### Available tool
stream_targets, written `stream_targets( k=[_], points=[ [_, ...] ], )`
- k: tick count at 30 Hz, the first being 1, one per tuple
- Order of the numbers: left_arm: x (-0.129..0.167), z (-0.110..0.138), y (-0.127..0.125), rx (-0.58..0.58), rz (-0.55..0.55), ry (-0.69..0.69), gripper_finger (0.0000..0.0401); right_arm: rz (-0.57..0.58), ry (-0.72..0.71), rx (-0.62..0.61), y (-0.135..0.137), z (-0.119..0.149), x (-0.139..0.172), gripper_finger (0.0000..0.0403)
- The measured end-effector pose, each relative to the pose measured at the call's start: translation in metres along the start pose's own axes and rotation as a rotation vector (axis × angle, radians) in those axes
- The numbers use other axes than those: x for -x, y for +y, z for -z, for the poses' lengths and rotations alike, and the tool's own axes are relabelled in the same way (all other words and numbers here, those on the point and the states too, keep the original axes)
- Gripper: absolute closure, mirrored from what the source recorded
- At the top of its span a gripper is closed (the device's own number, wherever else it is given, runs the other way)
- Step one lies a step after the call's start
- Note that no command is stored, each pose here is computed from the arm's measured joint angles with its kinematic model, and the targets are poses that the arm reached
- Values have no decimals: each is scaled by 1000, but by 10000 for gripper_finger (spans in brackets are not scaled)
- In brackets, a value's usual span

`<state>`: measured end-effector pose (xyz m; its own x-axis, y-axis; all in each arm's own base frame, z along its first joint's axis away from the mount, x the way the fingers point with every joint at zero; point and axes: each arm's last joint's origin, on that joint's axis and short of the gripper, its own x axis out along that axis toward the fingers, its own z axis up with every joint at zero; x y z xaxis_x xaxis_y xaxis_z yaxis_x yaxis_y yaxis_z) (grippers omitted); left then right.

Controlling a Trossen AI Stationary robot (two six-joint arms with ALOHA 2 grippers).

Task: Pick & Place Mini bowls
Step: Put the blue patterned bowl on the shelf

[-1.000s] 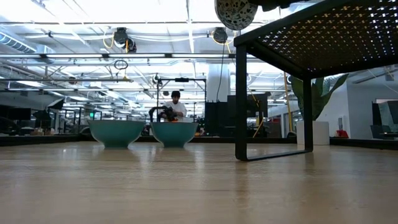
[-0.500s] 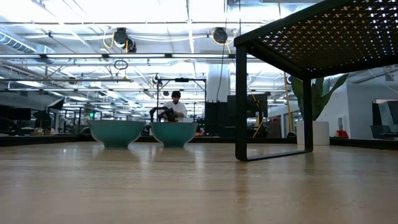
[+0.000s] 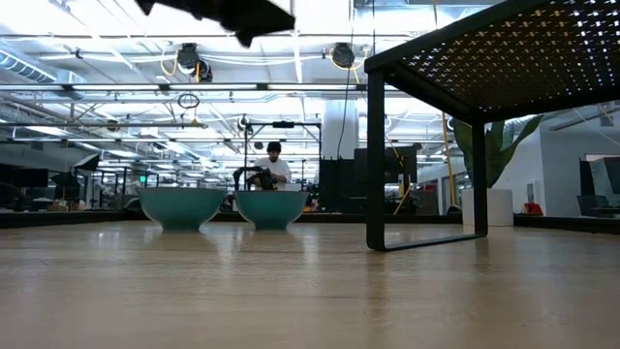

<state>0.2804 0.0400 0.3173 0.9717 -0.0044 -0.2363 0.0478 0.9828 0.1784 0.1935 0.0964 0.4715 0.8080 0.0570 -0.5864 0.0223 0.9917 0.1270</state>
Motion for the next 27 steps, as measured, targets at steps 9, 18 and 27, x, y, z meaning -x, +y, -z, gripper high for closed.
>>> stream_targets(
  k=[9, 18, 27],
  points=[
    [3, 4, -8, 3, 21, -16, 334, -168, 499, -357, 15, 36, -27, 403],
    [2, 4, -13, -8, 41, -15, 334, -78, 717, -536, 25, 87, -41, 403],
    [2, 4, -15, 4, 48, -16, 334, -96, 655, -566, 33, 113, -30, 403]
  ],
)
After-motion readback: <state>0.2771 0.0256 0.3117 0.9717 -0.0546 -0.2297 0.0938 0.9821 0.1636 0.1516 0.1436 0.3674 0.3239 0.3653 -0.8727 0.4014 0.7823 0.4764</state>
